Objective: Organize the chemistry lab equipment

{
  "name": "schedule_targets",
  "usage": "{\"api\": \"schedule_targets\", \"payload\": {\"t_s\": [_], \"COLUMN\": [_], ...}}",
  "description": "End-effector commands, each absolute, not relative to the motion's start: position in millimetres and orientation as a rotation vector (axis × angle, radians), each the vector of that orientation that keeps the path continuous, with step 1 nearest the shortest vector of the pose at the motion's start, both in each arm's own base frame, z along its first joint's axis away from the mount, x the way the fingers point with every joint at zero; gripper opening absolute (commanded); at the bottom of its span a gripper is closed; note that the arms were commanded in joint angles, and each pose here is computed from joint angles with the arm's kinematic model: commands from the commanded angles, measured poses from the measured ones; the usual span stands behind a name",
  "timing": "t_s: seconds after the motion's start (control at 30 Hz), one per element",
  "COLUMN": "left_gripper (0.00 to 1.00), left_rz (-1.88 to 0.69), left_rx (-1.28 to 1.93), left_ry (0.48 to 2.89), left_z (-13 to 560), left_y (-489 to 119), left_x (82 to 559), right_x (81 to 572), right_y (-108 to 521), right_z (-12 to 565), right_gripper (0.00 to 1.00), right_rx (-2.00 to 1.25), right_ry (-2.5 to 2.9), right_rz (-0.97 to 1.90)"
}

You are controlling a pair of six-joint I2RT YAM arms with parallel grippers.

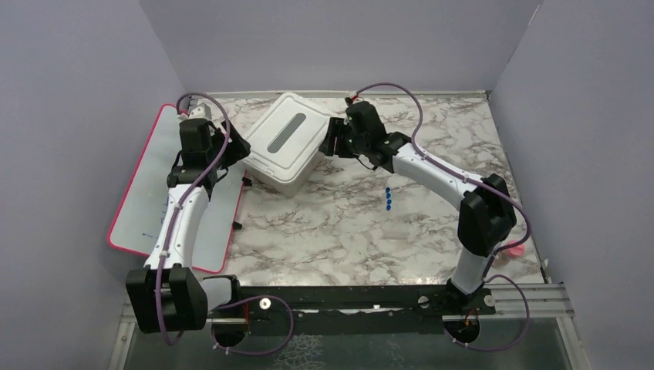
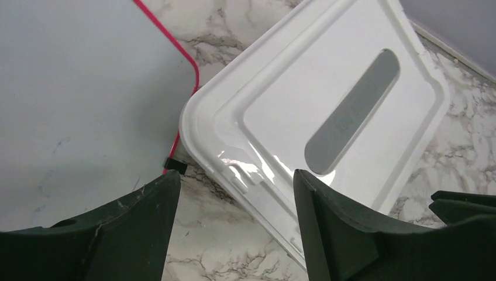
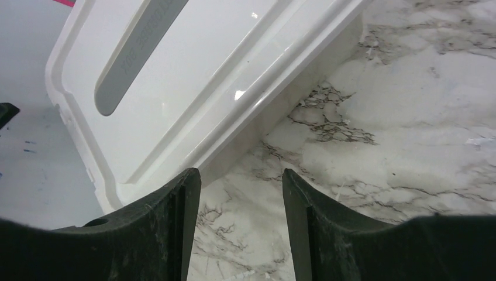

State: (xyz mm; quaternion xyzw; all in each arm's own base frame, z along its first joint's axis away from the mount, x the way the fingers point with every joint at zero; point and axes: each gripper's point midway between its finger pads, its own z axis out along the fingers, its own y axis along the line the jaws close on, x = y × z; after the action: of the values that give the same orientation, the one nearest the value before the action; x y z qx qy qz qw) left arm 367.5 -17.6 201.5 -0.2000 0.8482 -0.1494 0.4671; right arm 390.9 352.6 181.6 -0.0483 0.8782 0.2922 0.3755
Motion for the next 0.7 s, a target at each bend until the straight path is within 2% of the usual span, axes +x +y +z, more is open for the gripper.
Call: {"api": "schedule_targets", "payload": {"t_s": [0.0,0.17,0.37,0.53,0.67], "left_gripper": [0.75,0.80,0.80,0.82,0.84], "left_rz": [-0.430,-0.525,-0.647,-0.643,-0.567], "left_rx": [-0.256,-0.101,0.105,0.203,0.145], "left_ry": [2.035,1.976,1.930,1.880,1.842], "left_z": [249.4,276.6,293.6,305.3,314.8], "left_y": [-34.8,-60.4,-102.0,-113.5,-99.4], "left_x": [356.1,335.8,308.0,284.1,269.8], "right_x": [387.2,359.9,309.4,259.7,224.3], "right_y": [314.3,257.4,180.4,123.5,86.5], "right_z": [236.6,246.9,259.6,280.8,310.0], "right_gripper": [0.58,0.59,0.60,0.61,0.62], "right_rx": [-0.073,-0.027,0.059,0.124,0.196], "right_ry": [2.125,2.105,2.071,2.026,1.952], "right_rz": [0.607,0.431,0.263,0.209,0.233]}}
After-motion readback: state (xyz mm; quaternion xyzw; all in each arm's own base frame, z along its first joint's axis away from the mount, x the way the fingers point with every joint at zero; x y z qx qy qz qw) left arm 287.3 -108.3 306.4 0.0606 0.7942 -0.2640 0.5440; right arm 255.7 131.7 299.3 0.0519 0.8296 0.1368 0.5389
